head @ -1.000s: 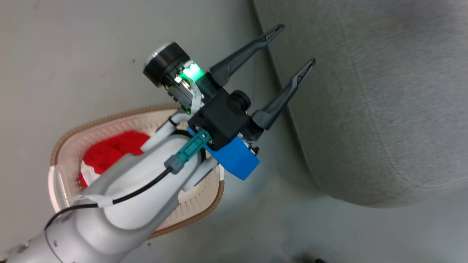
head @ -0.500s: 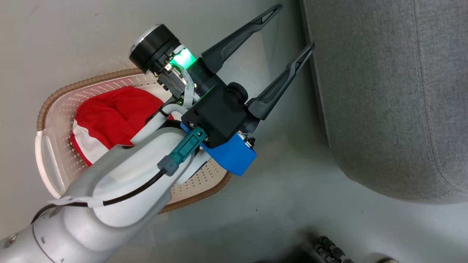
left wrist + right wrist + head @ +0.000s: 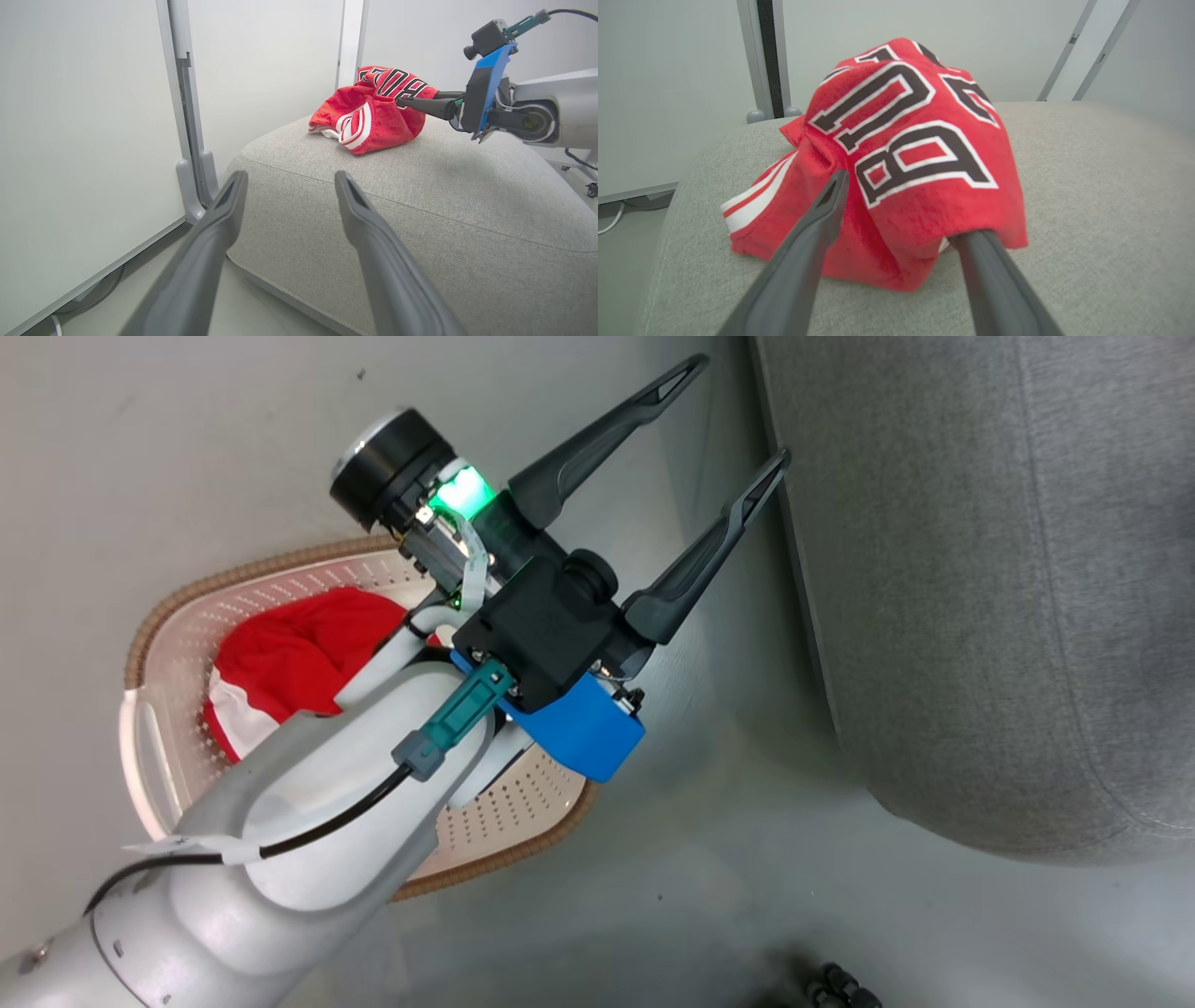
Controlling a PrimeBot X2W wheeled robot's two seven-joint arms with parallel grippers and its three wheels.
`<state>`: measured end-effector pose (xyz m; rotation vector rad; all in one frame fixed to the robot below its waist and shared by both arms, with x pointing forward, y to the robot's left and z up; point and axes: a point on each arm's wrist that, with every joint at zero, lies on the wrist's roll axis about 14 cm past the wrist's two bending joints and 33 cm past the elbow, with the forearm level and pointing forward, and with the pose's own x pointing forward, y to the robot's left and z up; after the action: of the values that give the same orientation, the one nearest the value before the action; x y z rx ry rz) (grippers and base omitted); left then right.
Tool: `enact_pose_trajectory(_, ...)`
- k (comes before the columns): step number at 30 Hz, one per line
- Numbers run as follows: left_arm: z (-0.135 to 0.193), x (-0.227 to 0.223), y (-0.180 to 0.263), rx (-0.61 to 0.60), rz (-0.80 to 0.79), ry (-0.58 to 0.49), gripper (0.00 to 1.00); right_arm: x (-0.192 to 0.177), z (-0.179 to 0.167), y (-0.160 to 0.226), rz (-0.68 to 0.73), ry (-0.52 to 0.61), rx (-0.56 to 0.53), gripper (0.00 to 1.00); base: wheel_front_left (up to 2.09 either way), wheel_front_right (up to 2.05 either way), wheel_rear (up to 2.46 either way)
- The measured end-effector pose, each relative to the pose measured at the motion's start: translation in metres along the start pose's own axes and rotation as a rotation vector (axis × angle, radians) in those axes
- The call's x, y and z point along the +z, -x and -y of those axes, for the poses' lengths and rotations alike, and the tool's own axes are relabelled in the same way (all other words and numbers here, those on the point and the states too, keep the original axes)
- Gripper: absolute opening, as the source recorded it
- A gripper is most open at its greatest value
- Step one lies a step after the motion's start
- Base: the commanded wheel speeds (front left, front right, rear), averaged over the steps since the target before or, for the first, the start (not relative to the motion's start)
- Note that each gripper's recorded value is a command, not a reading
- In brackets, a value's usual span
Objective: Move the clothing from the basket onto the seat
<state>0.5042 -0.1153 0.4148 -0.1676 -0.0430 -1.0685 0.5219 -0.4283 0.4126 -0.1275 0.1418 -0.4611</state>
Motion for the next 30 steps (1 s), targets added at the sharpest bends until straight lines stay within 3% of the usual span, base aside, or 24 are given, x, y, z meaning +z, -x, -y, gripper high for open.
enact_pose_trajectory(12, 0.007, 0.038, 0.025, 0.131, 0.011, 0.026, 1.0, 0.045, 0.005, 0.072, 0.105, 0.042, 0.044, 1.0, 0.0, 0.0, 0.0)
enact_pose_trajectory(23, -0.011, 0.1, 0.082, 0.376, 0.073, -0.049, 1.0, 0.119, -0.064, 0.134, 0.316, -0.051, 0.257, 1.0, 0.0, 0.0, 0.0)
enact_pose_trajectory(30, -0.03, 0.129, 0.14, 0.575, 0.109, -0.092, 1.0, 0.143, -0.114, 0.167, 0.379, -0.118, 0.406, 1.0, 0.0, 0.0, 0.0)
